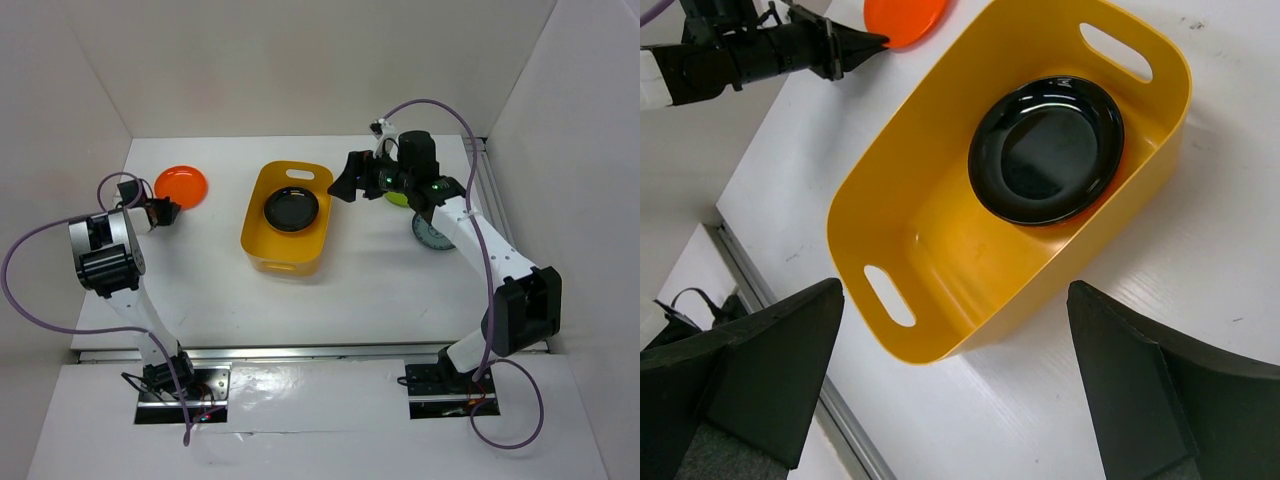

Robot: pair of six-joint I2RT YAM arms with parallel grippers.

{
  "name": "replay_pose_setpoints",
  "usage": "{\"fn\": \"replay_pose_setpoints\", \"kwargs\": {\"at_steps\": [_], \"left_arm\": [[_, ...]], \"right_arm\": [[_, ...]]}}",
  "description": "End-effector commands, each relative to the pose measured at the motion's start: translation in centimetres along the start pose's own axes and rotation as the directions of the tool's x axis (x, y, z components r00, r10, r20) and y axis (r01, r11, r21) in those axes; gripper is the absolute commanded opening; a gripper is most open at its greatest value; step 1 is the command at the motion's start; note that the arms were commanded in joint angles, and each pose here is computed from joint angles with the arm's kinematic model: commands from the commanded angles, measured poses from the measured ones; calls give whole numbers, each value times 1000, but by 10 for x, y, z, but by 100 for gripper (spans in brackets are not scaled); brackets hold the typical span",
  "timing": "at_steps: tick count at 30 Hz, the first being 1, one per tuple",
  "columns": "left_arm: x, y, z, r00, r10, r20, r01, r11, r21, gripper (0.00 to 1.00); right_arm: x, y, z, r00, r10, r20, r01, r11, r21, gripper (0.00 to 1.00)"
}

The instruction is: Place the plates into the plastic bin on the countertop

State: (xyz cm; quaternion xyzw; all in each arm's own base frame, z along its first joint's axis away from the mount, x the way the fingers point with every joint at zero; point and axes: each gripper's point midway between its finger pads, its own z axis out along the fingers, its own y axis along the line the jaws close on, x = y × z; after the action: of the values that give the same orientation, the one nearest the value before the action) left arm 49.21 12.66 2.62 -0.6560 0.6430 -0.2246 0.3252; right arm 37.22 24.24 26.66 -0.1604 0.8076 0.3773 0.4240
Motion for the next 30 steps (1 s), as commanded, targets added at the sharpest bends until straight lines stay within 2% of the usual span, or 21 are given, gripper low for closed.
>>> {"fn": "replay_pose_setpoints", "kwargs": {"at_steps": [1,4,7,8,9,12,13,14,16,17,18,20,22,27,30], "left_arm": [[8,40,7,999,38,-28,-42,987,-154,0],[8,-5,-6,993,102,-53,-103,995,-9,0],[5,-63,-47,981,193,-11,-189,969,158,0],[12,-80,-62,968,249,-19,-238,946,222,0],[10,-113,-92,959,283,17,-274,911,309,0],[40,-160,-155,905,424,23,-388,804,451,0],[51,-164,-167,887,461,16,-416,784,461,0],[78,-164,-180,836,548,-12,-482,747,458,0],[108,-161,-203,783,621,-30,-537,700,470,0],[137,-153,-211,746,663,-57,-560,672,485,0],[150,-135,-211,725,682,-96,-573,675,465,0],[180,-118,-219,674,729,-123,-608,641,468,0],[194,-100,-220,649,743,-161,-621,641,451,0],[229,-85,-221,558,806,-196,-671,578,465,0],[238,-78,-214,533,819,-214,-687,566,456,0]], "right_arm": [[-18,9,-4,998,-45,37,45,999,-5,100],[-19,7,-4,998,-45,40,45,999,5,100],[-22,5,-5,997,-65,46,64,998,23,100],[-29,8,-9,995,-76,66,74,997,27,100],[-27,8,-9,996,-72,59,70,997,29,100],[-40,-1,-21,992,-76,99,69,995,72,100],[-41,-7,-25,991,-74,109,64,993,95,100],[-43,-12,-31,991,-71,117,57,991,122,100],[-46,-19,-36,990,-59,129,38,987,156,100],[-53,-24,-43,987,-63,151,35,983,183,100],[-54,-28,-46,986,-48,159,17,981,192,100],[-56,-31,-52,985,-47,167,11,978,209,100],[-59,-27,-55,983,-45,179,7,979,205,100],[-47,-24,-57,983,-13,181,-20,983,181,100],[-43,-20,-61,982,-7,188,-25,985,168,100]]}}
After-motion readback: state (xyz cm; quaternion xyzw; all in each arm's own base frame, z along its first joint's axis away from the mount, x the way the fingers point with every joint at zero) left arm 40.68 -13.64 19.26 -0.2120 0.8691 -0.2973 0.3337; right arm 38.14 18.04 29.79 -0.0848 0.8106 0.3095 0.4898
